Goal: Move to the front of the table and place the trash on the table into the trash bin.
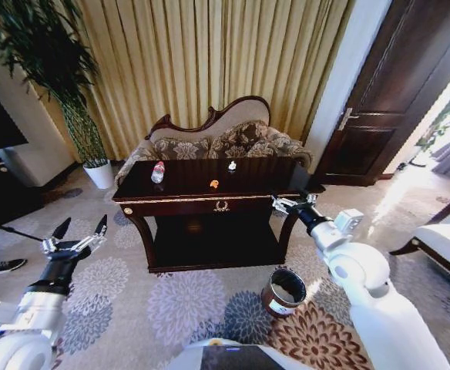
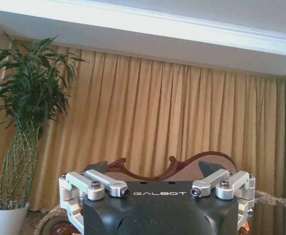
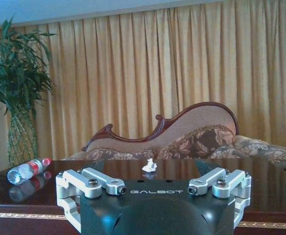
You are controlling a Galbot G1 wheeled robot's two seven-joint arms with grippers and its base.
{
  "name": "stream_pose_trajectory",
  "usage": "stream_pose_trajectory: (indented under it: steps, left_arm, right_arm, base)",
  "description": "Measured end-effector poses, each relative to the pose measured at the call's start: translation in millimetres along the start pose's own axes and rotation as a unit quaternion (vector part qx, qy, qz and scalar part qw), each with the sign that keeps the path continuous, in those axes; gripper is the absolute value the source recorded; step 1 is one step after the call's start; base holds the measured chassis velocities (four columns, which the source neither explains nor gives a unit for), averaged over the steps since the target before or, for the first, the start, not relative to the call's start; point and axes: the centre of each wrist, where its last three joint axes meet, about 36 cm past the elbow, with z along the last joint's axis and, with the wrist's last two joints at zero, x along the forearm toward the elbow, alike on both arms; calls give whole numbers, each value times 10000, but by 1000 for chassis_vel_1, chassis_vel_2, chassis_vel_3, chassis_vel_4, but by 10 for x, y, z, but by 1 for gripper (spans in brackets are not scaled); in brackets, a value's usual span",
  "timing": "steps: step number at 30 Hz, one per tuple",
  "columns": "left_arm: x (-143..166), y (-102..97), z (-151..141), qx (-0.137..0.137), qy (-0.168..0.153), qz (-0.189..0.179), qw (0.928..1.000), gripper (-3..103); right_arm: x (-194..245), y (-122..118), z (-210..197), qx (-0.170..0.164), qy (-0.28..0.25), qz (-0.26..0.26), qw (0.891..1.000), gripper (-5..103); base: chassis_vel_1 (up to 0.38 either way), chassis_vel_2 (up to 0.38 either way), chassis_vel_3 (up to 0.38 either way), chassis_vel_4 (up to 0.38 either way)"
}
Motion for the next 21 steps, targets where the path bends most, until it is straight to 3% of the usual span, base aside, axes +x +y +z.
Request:
stream_pose_trajectory:
  steps: [11, 21]
  left_arm:
    - [-35, 21, 31, 18, 6, 22, 10000, 100]
    - [-29, 34, 46, 29, 25, -1, 10000, 100]
  right_arm:
    - [-35, -46, 65, 7, 29, 93, 10000, 100]
    - [-23, -2, 52, 12, 11, 19, 10000, 100]
  base:
    - [-84, 70, 58, -78]
    - [-216, 216, 210, -225]
